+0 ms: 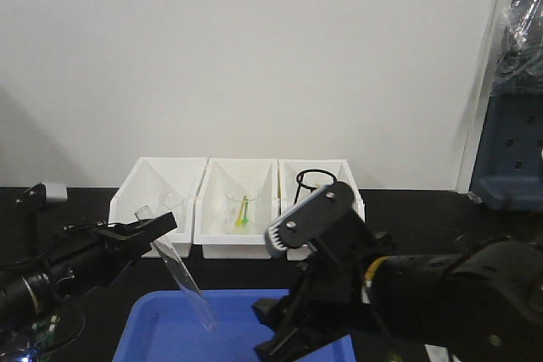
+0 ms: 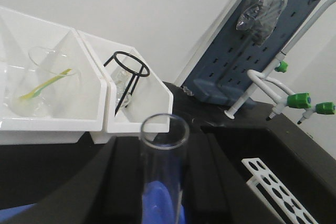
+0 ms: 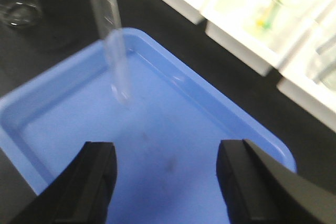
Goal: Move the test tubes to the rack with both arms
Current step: 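Close the right gripper around the tube below the left gripper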
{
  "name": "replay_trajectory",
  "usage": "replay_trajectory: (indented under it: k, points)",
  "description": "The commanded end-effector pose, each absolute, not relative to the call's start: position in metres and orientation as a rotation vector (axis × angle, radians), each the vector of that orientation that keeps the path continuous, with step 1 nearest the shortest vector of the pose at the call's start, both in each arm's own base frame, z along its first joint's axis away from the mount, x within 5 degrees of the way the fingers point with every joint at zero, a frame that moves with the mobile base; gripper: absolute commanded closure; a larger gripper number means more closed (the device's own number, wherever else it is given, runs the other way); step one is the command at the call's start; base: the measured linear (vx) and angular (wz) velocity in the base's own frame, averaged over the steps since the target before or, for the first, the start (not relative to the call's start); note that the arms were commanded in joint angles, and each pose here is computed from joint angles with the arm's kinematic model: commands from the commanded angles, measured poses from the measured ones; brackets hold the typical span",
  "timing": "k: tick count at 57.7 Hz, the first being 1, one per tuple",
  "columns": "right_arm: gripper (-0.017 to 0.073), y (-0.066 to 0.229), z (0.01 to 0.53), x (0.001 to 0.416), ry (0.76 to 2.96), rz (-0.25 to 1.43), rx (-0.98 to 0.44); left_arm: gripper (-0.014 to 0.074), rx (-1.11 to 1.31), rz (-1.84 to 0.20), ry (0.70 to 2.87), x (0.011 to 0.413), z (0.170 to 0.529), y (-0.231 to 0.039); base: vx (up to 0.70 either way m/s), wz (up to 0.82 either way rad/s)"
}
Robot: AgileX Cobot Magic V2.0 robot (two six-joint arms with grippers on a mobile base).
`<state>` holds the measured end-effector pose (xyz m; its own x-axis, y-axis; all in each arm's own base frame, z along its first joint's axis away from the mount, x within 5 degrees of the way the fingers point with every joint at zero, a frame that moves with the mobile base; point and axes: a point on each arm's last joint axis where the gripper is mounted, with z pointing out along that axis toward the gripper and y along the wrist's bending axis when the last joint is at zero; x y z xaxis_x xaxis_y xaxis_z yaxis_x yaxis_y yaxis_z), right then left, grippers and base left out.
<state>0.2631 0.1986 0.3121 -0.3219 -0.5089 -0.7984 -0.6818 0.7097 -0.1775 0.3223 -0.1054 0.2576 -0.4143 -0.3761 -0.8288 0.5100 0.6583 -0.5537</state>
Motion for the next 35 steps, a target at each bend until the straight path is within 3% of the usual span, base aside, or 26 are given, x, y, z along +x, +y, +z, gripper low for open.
replay_trajectory:
  k: [1, 12, 35]
  points:
    - [0.0067, 0.219, 0.339, 0.266, 1.848, 0.271, -0.924, 0.0595, 0.126, -1.06, 1.595, 0.32, 0.288, -0.11, 0.0, 0.0]
    - [0.0054, 0.256, 0.34, 0.277, 1.855, 0.3, -0.993, 0.0595, 0.134, -1.097, 1.569, 0.318, 0.291, -0.111, 0.0, 0.0]
    - [0.0054, 0.286, 0.352, 0.31, 1.8, 0.298, -0.998, 0.0595, 0.187, -1.139, 1.546, 0.315, 0.293, -0.115, 0.0, 0.0]
